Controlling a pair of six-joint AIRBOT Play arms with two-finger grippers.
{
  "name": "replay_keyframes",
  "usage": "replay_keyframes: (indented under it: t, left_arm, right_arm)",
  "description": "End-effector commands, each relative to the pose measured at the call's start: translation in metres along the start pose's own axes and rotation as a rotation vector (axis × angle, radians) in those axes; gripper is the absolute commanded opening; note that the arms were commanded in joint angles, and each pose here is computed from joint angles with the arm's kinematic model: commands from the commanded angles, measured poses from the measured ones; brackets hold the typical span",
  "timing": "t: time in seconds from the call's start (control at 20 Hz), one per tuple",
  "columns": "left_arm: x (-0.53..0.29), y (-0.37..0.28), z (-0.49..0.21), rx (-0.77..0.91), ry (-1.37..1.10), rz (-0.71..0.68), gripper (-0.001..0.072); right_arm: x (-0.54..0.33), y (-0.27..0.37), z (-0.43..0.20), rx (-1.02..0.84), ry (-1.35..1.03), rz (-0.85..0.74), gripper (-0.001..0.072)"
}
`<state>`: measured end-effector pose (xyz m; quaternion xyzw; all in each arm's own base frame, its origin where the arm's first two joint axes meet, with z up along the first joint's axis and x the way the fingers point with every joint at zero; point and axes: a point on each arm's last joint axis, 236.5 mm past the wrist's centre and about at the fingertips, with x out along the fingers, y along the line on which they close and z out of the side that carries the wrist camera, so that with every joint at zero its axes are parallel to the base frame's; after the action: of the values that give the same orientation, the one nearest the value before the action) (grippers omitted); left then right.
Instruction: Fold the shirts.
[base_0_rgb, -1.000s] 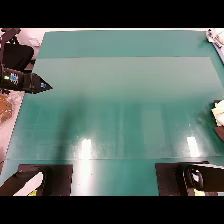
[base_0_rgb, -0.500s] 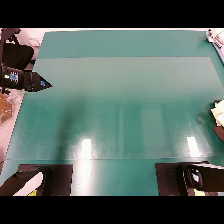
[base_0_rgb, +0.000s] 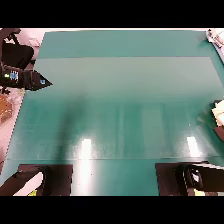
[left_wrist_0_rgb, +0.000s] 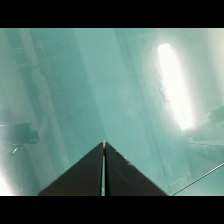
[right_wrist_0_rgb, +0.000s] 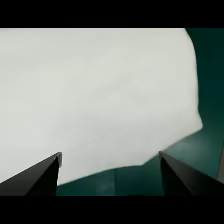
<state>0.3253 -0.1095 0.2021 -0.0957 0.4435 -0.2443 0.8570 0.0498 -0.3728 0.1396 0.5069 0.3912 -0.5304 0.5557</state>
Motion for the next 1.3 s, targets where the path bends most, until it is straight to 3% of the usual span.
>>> replay_keyframes:
  t: [0.0,0.05,0.1,0.15,0.2,0.25,0.3,0.35,0.5,0.75,0.9,1.25]
  left_arm:
    - [0.000,-0.002,0.000,0.008,0.000,-0.009,0.0021]
    - [0.000,-0.004,0.000,0.013,-0.001,-0.018,0.0021]
    - [0.000,-0.007,0.001,0.022,-0.004,-0.031,0.0021]
    - [0.000,-0.011,0.002,0.023,-0.007,-0.048,0.0021]
    - [0.000,-0.015,0.002,0.024,-0.010,-0.063,0.0021]
    - [0.000,-0.016,0.003,0.023,-0.012,-0.068,0.0021]
    - [0.000,-0.016,0.003,0.023,-0.012,-0.069,0.0021]
    - [0.000,-0.016,0.003,0.023,-0.011,-0.069,0.0021]
    - [-0.001,-0.027,-0.001,0.016,0.003,-0.115,0.0021]
    - [-0.009,-0.066,0.006,0.015,-0.030,-0.282,0.0021]
    - [-0.015,-0.083,0.005,0.081,-0.038,-0.359,0.0021]
    - [-0.028,-0.111,0.009,0.066,-0.055,-0.489,0.0022]
  right_arm:
    - [-0.064,0.075,0.031,-0.157,-0.248,0.148,0.0566]
    - [-0.083,0.106,0.027,-0.250,-0.300,0.185,0.0407]
    - [-0.096,0.142,0.012,-0.345,-0.318,0.253,0.0394]
    - [-0.106,0.184,-0.014,-0.469,-0.300,0.348,0.0409]
    - [-0.115,0.223,-0.049,-0.600,-0.270,0.457,0.0553]
    - [-0.124,0.261,-0.097,-0.748,-0.216,0.576,0.0635]
    - [-0.130,0.288,-0.149,-0.883,-0.148,0.671,0.0600]
    - [-0.137,0.305,-0.199,-1.014,-0.085,0.746,0.0518]
    - [-0.163,0.313,-0.339,-1.394,0.071,0.892,0.0038]
    - [-0.186,0.225,-0.518,-1.941,0.328,1.001,0.0020]
    - [-0.138,0.182,-0.552,-2.163,0.333,0.826,0.0020]
    - [-0.120,0.181,-0.583,-2.131,0.366,0.869,0.0022]
